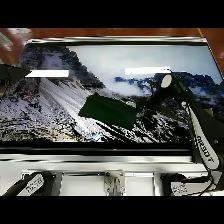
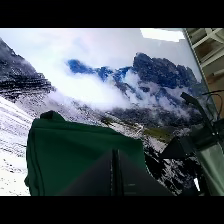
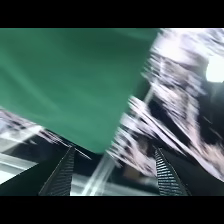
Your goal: Fold the shirts.
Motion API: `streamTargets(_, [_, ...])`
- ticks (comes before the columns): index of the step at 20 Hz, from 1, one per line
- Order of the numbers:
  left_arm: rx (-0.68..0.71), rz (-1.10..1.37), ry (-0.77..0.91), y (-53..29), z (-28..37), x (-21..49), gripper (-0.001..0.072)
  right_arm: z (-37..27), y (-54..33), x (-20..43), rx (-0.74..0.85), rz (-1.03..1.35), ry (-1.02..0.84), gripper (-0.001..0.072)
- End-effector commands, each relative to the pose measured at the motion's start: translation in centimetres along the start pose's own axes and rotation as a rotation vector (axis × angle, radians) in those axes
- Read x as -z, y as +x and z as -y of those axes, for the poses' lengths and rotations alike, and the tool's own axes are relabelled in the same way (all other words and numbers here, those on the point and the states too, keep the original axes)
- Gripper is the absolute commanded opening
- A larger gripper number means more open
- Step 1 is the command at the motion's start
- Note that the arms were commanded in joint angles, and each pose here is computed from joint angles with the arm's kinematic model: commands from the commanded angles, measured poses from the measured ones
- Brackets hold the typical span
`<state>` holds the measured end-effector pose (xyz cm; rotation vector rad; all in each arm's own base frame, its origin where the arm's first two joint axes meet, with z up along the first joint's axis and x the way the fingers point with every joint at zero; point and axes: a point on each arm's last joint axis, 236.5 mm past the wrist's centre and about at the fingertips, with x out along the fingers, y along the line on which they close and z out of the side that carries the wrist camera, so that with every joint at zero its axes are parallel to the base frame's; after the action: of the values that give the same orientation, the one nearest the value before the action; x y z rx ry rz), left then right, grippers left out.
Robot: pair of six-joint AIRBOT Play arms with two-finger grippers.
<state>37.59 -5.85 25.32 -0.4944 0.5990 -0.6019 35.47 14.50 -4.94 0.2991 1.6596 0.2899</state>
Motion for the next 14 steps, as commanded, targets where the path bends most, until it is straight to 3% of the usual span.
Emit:
streamTargets(1, [0.0, -0.001, -0.004, 0.0, -0.1, 0.1, 0.0041, 2.1, 1.7, -0.5, -0.05, 0.051, 0.136, 0.064])
streamTargets(7, [-0.008, 0.011, -0.006, 0.1, -0.4, -0.2, 0.0041, -2.5, 6.8, -1.6, -0.29, 0.036, 0.184, 0.064])
streamTargets(10, [-0.017, 0.03, -0.008, 0.1, -0.6, -0.7, 0.0041, -4.2, 8.6, -1.1, -0.32, 0.006, 0.164, 0.0639])
streamTargets(11, [-0.017, 0.032, -0.017, 0.1, -0.6, -0.7, 0.0041, -4.4, 9.0, -1.1, -0.315, 0.006, 0.155, 0.0589])
streamTargets(13, [-0.016, 0.029, -0.03, 0.1, -0.6, -0.7, 0.0041, -4.5, 8.8, -1.6, -0.314, 0.034, 0.135, 0.0072])
streamTargets(14, [-0.015, 0.028, -0.037, 0.1, -0.6, -0.6, 0.0041, -4.7, 7.9, -2.2, -0.322, 0.059, 0.08, 0.0064])
